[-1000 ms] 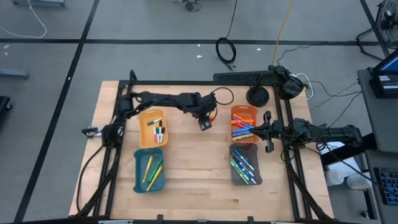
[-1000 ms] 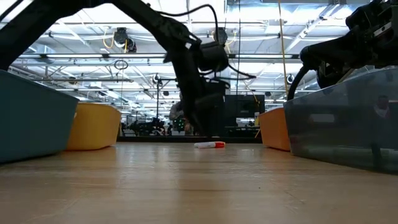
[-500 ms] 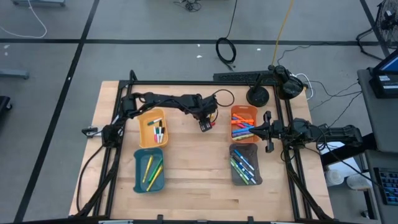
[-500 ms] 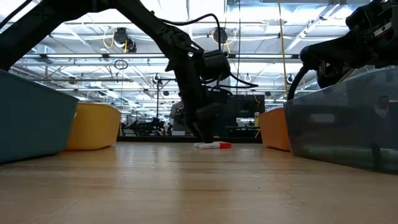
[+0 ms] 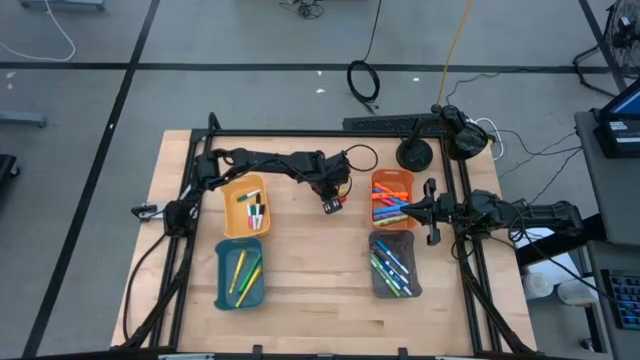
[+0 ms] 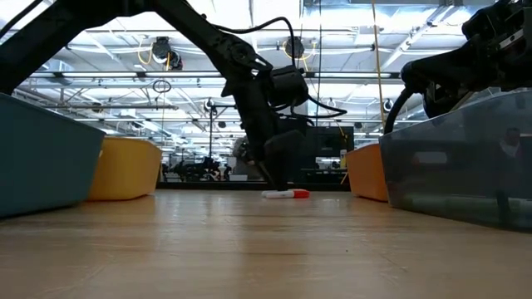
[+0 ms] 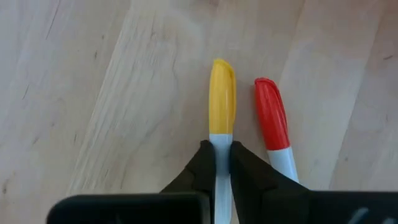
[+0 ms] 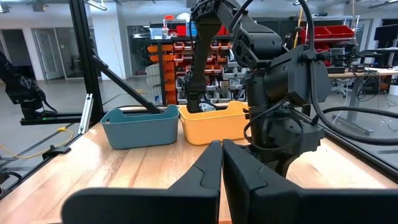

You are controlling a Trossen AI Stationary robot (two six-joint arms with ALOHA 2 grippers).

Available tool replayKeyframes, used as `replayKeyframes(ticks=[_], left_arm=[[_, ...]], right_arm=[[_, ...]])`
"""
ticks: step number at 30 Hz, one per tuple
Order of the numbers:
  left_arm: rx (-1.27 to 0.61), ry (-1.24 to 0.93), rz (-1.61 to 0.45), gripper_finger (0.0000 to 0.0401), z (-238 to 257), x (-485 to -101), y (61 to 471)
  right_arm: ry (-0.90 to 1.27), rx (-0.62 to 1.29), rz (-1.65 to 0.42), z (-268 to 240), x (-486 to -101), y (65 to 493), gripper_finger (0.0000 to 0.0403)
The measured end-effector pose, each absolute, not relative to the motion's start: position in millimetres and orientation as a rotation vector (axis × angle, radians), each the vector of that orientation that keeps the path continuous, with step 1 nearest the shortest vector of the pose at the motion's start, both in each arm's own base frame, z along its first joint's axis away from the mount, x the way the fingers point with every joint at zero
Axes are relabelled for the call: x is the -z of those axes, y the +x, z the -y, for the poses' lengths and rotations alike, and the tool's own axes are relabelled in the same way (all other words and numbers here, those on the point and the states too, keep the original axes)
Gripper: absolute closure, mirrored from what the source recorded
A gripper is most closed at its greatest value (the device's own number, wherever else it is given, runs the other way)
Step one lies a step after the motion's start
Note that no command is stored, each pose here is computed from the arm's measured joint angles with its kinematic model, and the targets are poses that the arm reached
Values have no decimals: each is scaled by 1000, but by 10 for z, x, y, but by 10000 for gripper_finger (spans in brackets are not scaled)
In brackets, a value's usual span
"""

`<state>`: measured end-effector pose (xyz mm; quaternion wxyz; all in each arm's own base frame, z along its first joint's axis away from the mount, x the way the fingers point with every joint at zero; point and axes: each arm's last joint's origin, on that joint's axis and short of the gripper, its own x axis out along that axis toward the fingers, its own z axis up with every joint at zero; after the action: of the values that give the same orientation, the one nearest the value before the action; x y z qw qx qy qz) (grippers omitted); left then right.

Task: Pick & Place Markers
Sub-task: Put the yellow mini marker into the yellow bin

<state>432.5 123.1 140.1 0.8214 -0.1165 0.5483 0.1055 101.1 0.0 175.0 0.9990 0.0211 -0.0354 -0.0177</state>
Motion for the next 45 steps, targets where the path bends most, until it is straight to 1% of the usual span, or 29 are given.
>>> replayKeyframes(ticks=[6, 9, 13, 19, 21, 23, 26, 28, 30, 33, 36, 38, 42, 45], left_arm=[[-222, -243, -1169, 363, -1215, -1400, 4328], [-227, -240, -1170, 372, -1216, -1403, 4326], [-279, -203, -1170, 374, -1221, -1520, 4282], [-323, -179, -1117, 373, -1123, -1975, 4173], [-340, -173, -1131, 380, -1038, -2119, 4102], [-363, -163, -1121, 397, -949, -2300, 4026], [-390, -149, -1092, 394, -835, -2526, 3933], [-383, -118, -1070, 381, -779, -2601, 3919], [-414, -145, -1058, 366, -754, -2629, 3908], [-532, -311, -1081, 337, -880, -2609, 3826], [-685, -461, -1134, 299, -1056, -2451, 3741], [-741, -541, -1155, 268, -1135, -2299, 3714], [-734, -626, -1190, 211, -1265, -1985, 3724], [-725, -676, -1225, 181, -1363, -1782, 3746]], right_arm=[[42, 35, 71, 0, -1751, 1011, 399], [43, 35, 71, 0, -1750, 1011, 399], [42, 35, 71, 0, -1750, 1011, 399], [43, 35, 71, 0, -1750, 1011, 399], [42, 35, 71, 0, -1749, 1011, 399], [42, 35, 71, 0, -1750, 1011, 399], [42, 35, 71, 0, -1750, 1011, 399], [42, 36, 71, 0, -1750, 1011, 399], [42, 35, 71, 0, -1750, 1011, 399], [42, 35, 72, 0, -1751, 1011, 399], [42, 35, 72, 0, -1751, 1011, 399], [42, 35, 71, 0, -1749, 1011, 399], [42, 36, 71, 0, -1750, 1011, 399], [42, 35, 71, 0, -1751, 1011, 399]])
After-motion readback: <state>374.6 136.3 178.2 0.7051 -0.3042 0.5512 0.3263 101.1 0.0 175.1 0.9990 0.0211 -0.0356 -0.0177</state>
